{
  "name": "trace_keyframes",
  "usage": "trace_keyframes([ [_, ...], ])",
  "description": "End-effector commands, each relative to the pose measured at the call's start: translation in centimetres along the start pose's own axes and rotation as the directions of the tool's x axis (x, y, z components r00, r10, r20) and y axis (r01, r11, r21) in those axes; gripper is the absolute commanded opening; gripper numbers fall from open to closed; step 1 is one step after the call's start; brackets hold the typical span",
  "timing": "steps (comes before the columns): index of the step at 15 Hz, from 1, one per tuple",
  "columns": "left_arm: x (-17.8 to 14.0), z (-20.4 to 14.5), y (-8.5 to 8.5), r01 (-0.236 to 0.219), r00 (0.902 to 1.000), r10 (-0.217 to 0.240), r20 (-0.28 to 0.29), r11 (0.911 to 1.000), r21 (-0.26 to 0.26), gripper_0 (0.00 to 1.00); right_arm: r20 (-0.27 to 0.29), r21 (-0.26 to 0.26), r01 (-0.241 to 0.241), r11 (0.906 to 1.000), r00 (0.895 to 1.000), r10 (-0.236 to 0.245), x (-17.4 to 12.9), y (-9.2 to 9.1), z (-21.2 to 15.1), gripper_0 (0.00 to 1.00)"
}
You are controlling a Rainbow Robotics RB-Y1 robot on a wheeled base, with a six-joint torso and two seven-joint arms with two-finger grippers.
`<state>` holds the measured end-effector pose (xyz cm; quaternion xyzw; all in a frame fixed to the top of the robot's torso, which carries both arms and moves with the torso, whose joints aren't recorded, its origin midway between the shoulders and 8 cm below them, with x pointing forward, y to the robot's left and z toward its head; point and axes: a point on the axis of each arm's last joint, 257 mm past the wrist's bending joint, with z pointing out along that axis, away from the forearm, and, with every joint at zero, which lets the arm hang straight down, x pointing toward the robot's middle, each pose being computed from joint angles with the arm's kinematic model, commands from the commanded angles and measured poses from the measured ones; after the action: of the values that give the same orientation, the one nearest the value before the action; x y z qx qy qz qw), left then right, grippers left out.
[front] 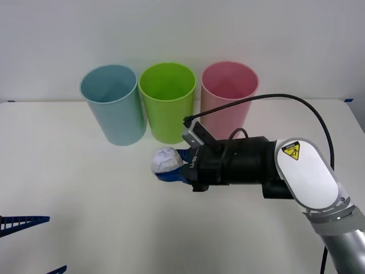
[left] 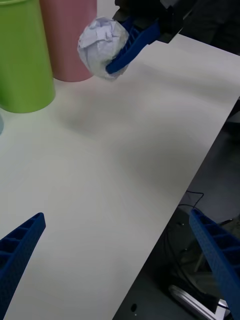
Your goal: Put cans in the blue bin and PET bottles in the pink bin and trash in the green bin.
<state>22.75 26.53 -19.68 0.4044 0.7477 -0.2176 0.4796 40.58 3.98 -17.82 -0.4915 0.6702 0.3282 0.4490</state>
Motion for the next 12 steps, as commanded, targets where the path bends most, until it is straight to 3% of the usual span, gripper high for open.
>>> trace_keyframes([
  [1, 0.0, 0.0, 0.0, 0.000, 1.0000, 0.000, 0.000, 1.0000, 0.000, 1.00, 0.101, 0.064, 0.012, 0.9979, 0.995, -0.018, -3.0, -1.1, -0.9, 0.00],
  [3, 0.0, 0.0, 0.0, 0.000, 1.0000, 0.000, 0.000, 1.0000, 0.000, 1.00, 0.147, 0.094, 0.015, 0.9954, 0.989, -0.028, -4.9, -1.7, -1.8, 0.00],
  [7, 0.0, 0.0, 0.0, 0.000, 1.0000, 0.000, 0.000, 1.0000, 0.000, 1.00, 0.241, 0.160, -0.031, 0.9866, 0.970, -0.009, -8.5, -3.9, -2.8, 0.00],
  [12, 0.0, 0.0, 0.0, 0.000, 1.0000, 0.000, 0.000, 1.0000, 0.000, 1.00, 0.267, 0.237, -0.072, 0.9689, 0.964, 0.006, -13.2, -6.0, -2.0, 0.00],
])
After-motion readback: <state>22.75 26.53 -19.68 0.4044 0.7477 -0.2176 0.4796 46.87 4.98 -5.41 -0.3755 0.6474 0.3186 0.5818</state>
